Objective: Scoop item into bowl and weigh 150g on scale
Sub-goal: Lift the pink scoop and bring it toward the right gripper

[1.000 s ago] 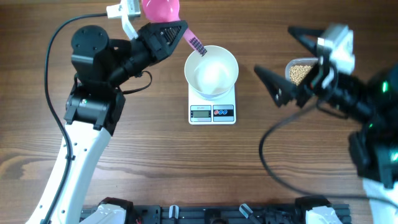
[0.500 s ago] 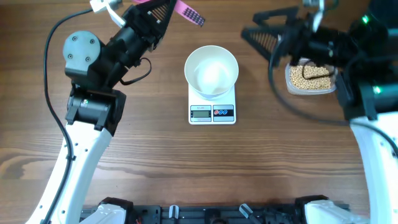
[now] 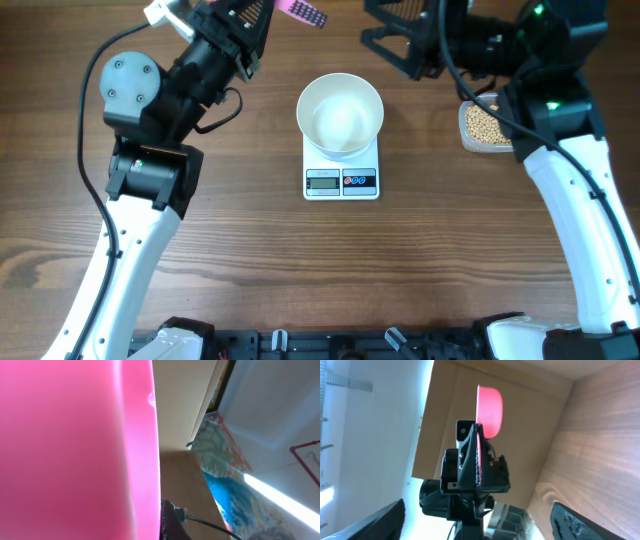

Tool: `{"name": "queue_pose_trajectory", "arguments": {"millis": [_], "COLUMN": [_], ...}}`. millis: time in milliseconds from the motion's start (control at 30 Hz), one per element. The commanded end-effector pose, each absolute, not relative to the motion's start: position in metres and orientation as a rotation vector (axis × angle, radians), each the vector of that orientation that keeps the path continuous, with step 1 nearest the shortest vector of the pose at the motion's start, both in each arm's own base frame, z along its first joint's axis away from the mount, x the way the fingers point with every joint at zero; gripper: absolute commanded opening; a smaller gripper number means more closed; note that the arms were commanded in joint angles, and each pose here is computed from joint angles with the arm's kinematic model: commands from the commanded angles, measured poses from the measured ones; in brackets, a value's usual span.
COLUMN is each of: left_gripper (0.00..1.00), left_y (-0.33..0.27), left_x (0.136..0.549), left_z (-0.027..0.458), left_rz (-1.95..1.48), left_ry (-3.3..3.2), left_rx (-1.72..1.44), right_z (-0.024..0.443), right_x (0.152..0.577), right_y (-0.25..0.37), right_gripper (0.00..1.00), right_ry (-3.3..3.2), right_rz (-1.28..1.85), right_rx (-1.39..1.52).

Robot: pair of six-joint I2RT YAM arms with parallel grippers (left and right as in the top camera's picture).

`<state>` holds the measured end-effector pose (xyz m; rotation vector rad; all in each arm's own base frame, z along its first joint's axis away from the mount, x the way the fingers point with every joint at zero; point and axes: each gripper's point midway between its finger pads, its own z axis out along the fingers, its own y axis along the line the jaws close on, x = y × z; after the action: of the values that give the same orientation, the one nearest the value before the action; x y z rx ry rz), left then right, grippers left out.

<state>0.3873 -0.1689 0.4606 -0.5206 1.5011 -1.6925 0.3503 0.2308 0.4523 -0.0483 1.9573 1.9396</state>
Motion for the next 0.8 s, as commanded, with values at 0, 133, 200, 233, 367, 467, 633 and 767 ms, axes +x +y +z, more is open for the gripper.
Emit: {"name": "queue_pose_trajectory", "arguments": {"millis": [0,133,200,233,367,467,633,767], "left_gripper": [0.04,0.04,0.04,0.04,0.04,0.04,0.04,0.04], "left_y": [-0.179,-0.188,-0.193,-0.196,-0.205,-0.210,-0.218,-0.221], "left_x": [0.385,0.382,0.379,0.378,0.376,0.374,0.370,0.370], "left_z": [0.465,0.463,0.463,0.463,0.460,0.461,0.461,0.459], "left_rz": [-1.734,-1.749,-1.763,-1.779,-1.799,-1.804,-1.812,-1.805], "left_ry": [1.479,1.491,1.497,1.501,1.516,1.516,1.516,1.513], "left_rx": [-0.567,-0.562,-0.556,-0.563,-0.569,-0.570,-0.573,-0.593], "right_z": [0.461,0.461,0.461,0.461,0.461,0.461,0.461,0.461], "right_x": [0.355,0.356,0.357,0.357,0.357,0.357,0.357,0.357], "right_y": [0.243,0.250,0.249,0.249,0.249,0.249,0.250,0.250], "right_gripper": [0.86,0.77,0.69,0.67,0.62,0.57,0.54,0.46], "right_ry": [1.929,1.924,1.922,1.922,1.923,1.923,1.932,1.931], "right_rz": [1.936,1.936,1.935,1.935,1.936,1.936,1.955,1.954], "right_rx": [0.030,0.066,0.073,0.073,0.070,0.071,0.096,0.098]}}
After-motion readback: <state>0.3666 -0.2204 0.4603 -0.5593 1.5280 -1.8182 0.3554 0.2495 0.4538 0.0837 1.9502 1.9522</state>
